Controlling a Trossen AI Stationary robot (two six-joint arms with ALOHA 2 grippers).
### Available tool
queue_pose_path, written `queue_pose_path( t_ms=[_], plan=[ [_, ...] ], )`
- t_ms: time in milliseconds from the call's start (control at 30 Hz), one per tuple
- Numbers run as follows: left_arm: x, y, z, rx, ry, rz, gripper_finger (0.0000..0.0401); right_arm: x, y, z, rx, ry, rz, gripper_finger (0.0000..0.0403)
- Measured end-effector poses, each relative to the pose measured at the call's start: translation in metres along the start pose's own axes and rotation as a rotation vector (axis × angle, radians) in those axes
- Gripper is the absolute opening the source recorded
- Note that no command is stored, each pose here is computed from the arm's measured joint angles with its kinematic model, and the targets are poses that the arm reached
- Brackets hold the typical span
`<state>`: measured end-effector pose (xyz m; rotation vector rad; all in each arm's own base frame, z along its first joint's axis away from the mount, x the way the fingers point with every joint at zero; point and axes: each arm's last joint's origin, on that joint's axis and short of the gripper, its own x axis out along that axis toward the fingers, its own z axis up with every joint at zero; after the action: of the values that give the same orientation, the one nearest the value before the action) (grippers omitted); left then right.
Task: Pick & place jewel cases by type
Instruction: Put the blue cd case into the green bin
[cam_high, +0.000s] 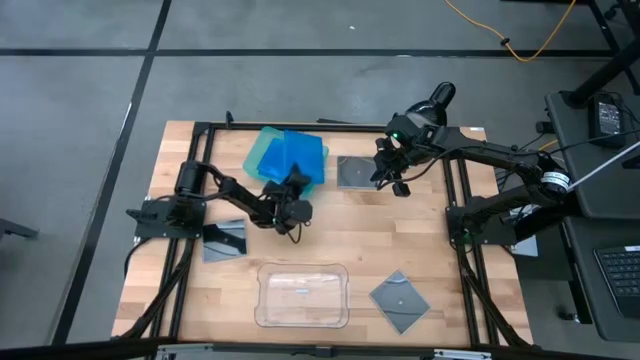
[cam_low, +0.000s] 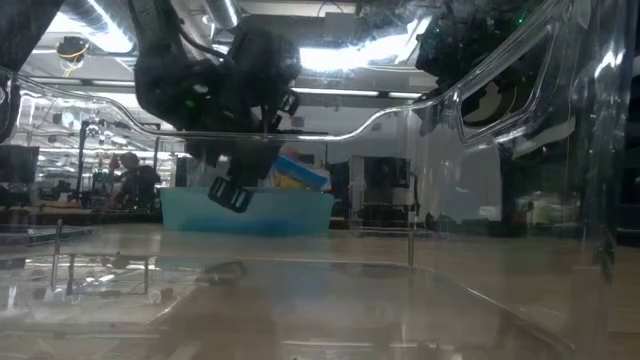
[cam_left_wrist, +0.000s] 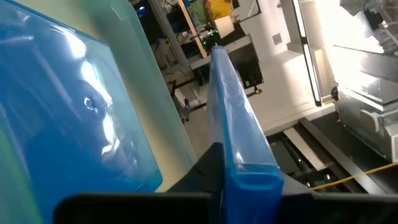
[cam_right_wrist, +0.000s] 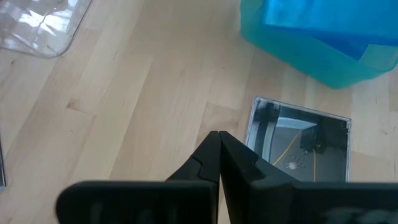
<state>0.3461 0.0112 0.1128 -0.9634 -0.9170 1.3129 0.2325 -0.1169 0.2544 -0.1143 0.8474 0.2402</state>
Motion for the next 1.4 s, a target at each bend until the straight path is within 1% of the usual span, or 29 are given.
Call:
queue_pose_path(
  t_ms=[100, 200, 300, 400, 467, 533, 633, 767, 833, 900, 967, 1033, 1100, 1233, 1300, 1400],
  plan=[
    [-0.002, -0.002, 0.007, 0.014, 0.008, -0.002, 0.0007, 0.000, 0.000, 0.000, -0.001, -0.001, -0.001, 0.0010],
    [-0.003, -0.015, 0.018, 0.058, 0.012, -0.003, 0.0005, 0.000, -0.001, 0.001, -0.004, -0.007, -0.006, 0.0010],
    [-0.003, -0.032, 0.038, 0.116, 0.011, -0.004, 0.0005, 0.000, -0.001, 0.002, -0.010, -0.018, -0.013, 0.0010],
    [-0.004, -0.052, 0.063, 0.182, 0.018, -0.007, 0.0004, 0.000, -0.002, 0.003, -0.016, -0.029, -0.021, 0.0010],
    [-0.004, -0.061, 0.081, 0.230, 0.067, -0.024, 0.0004, 0.000, -0.003, 0.004, -0.019, -0.034, -0.025, 0.0010],
    [-0.004, -0.066, 0.099, 0.260, 0.143, -0.059, 0.0004, 0.000, -0.003, 0.004, -0.022, -0.038, -0.029, 0.0010],
    [-0.002, -0.069, 0.125, 0.260, 0.249, -0.118, 0.0004, 0.000, -0.004, 0.005, -0.030, -0.050, -0.038, 0.0010],
    [0.006, -0.063, 0.156, 0.225, 0.415, -0.201, 0.0004, 0.000, -0.005, 0.007, -0.059, -0.067, -0.051, 0.0010],
    [0.011, -0.056, 0.167, 0.231, 0.512, -0.206, 0.0004, -0.001, -0.006, 0.008, -0.086, -0.078, -0.060, 0.0010],
    [0.018, -0.048, 0.177, 0.249, 0.622, -0.167, 0.0004, -0.001, -0.007, 0.010, -0.106, -0.091, -0.072, 0.0010],
    [0.024, -0.040, 0.186, 0.276, 0.752, -0.100, 0.0004, -0.001, -0.008, 0.011, -0.112, -0.101, -0.079, 0.0010],
    [0.031, -0.033, 0.195, 0.301, 0.852, -0.034, 0.0004, -0.001, -0.008, 0.011, -0.112, -0.105, -0.082, 0.0010],
    [0.038, -0.031, 0.204, 0.314, 0.900, -0.010, 0.0004, -0.001, -0.008, 0.012, -0.104, -0.106, -0.082, 0.0010],
    [0.054, -0.031, 0.219, 0.330, 0.911, -0.023, 0.0004, -0.001, -0.008, 0.012, -0.071, -0.108, -0.081, 0.0010],
    [0.063, -0.030, 0.224, 0.313, 0.928, -0.025, 0.0004, -0.001, -0.008, 0.012, -0.054, -0.109, -0.080, 0.0010],
    [0.075, -0.026, 0.229, 0.278, 1.025, -0.025, 0.0004, -0.001, -0.008, 0.012, -0.038, -0.109, -0.080, 0.0010]
  ],
)
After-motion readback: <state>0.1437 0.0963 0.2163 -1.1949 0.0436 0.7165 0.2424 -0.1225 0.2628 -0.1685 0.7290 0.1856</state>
